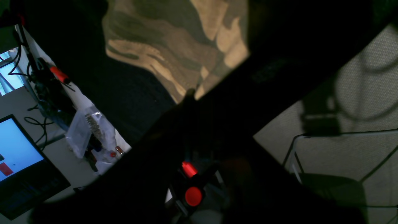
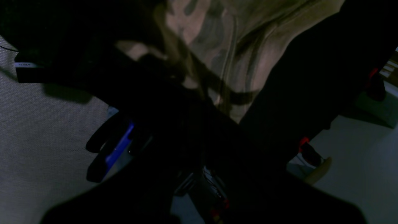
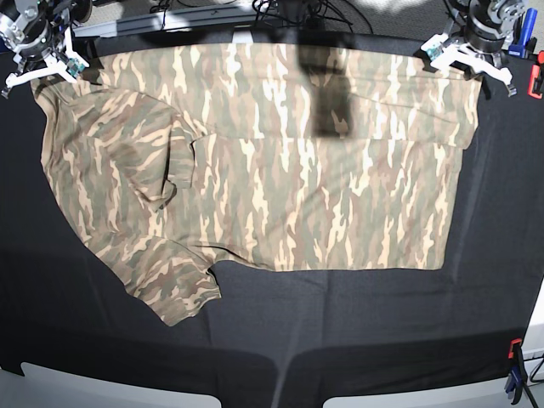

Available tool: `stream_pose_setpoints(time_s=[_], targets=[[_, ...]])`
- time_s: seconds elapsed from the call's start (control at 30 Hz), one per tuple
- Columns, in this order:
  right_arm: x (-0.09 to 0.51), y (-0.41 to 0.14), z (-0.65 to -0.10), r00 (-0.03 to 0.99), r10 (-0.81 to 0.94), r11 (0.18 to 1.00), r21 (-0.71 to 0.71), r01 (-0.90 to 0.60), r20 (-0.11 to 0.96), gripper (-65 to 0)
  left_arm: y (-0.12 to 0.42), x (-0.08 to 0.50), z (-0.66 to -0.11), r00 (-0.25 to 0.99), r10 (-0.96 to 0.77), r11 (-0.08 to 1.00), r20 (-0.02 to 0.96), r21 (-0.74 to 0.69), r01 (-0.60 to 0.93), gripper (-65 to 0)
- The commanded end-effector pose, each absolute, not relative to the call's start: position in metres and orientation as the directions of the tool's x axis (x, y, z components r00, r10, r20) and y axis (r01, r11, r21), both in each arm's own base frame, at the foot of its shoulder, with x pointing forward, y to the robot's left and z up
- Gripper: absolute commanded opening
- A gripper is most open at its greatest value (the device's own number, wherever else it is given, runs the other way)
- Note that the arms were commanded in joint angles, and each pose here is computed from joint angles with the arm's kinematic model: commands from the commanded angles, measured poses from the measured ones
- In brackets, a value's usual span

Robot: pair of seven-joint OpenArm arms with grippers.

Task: Layout the t-shirt on the table in an organized manner, then fold the t-shirt properly
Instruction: 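Move both grippers down to the hem corners and grasp them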

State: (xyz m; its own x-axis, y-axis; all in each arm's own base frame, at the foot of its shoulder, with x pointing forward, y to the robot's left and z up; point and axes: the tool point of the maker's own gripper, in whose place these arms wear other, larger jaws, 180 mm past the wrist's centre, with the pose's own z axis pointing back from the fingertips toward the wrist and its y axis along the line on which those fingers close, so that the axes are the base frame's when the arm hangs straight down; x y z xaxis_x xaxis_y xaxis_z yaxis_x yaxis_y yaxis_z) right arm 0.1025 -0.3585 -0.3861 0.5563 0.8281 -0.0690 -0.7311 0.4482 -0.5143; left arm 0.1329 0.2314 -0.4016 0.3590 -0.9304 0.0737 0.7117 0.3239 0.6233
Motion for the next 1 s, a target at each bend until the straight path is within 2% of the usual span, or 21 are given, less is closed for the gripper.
stream_pose_setpoints(time_s=[0.0,0.07,0.2,0.27,0.33,0.53,0.63,0.7,0.77,0.87,0.97], targets=[[0.109,-0.364,-0.377,0.548,0.832,0.423,-0.544,-0.725,-0.084,-64.9,0.236,0.138,-0.394,0.351,-0.934,0.308,0.067,0.649,0.695,-65.0],[0.110,-0.364,-0.377,0.549,0.832,0.423,-0.545,-0.724,-0.083,-56.4,0.235,0.138,-0.394,0.355,-0.932,0.314,0.071,0.645,0.696,-63.4],[0.115,-0.367,-0.373,0.571,0.818,0.432,-0.584,-0.687,-0.066,-41.4,0.237,0.138,-0.394,0.386,-0.919,0.346,0.085,0.646,0.680,-42.9],[0.118,-0.376,-0.367,0.610,0.789,0.442,-0.627,-0.642,-0.068,-38.3,0.244,0.136,-0.394,0.417,-0.907,0.355,0.065,0.650,0.672,-34.3],[0.117,-0.383,-0.362,0.639,0.764,0.444,-0.650,-0.617,-0.085,-38.3,0.256,0.129,-0.395,0.465,-0.885,0.359,0.007,0.646,0.674,-30.1],[0.142,-0.372,-0.340,0.644,0.764,0.451,-0.735,-0.506,0.026,-38.3,0.297,0.113,-0.383,0.590,-0.788,0.328,-0.175,0.693,0.643,-29.7],[0.157,-0.370,-0.318,0.660,0.743,0.464,-0.798,-0.384,0.115,-38.3,0.318,0.115,-0.367,0.678,-0.704,0.316,-0.211,0.762,0.566,-29.7],[0.166,-0.372,-0.306,0.672,0.718,0.485,-0.824,-0.294,0.182,-38.3,0.319,0.128,-0.359,0.695,-0.699,0.312,-0.169,0.803,0.508,-29.7],[0.175,-0.373,-0.299,0.680,0.695,0.505,-0.832,-0.230,0.234,-38.3,0.313,0.150,-0.352,0.689,-0.721,0.325,-0.080,0.838,0.438,-29.7],[0.191,-0.370,-0.294,0.682,0.656,0.568,-0.806,-0.166,0.322,-38.3,0.304,0.184,-0.337,0.657,-0.752,0.349,0.050,0.876,0.333,-29.7],[0.210,-0.366,-0.286,0.668,0.619,0.621,-0.778,-0.094,0.413,-38.3,0.297,0.215,-0.321,0.617,-0.778,0.351,0.123,0.898,0.264,-29.7]])
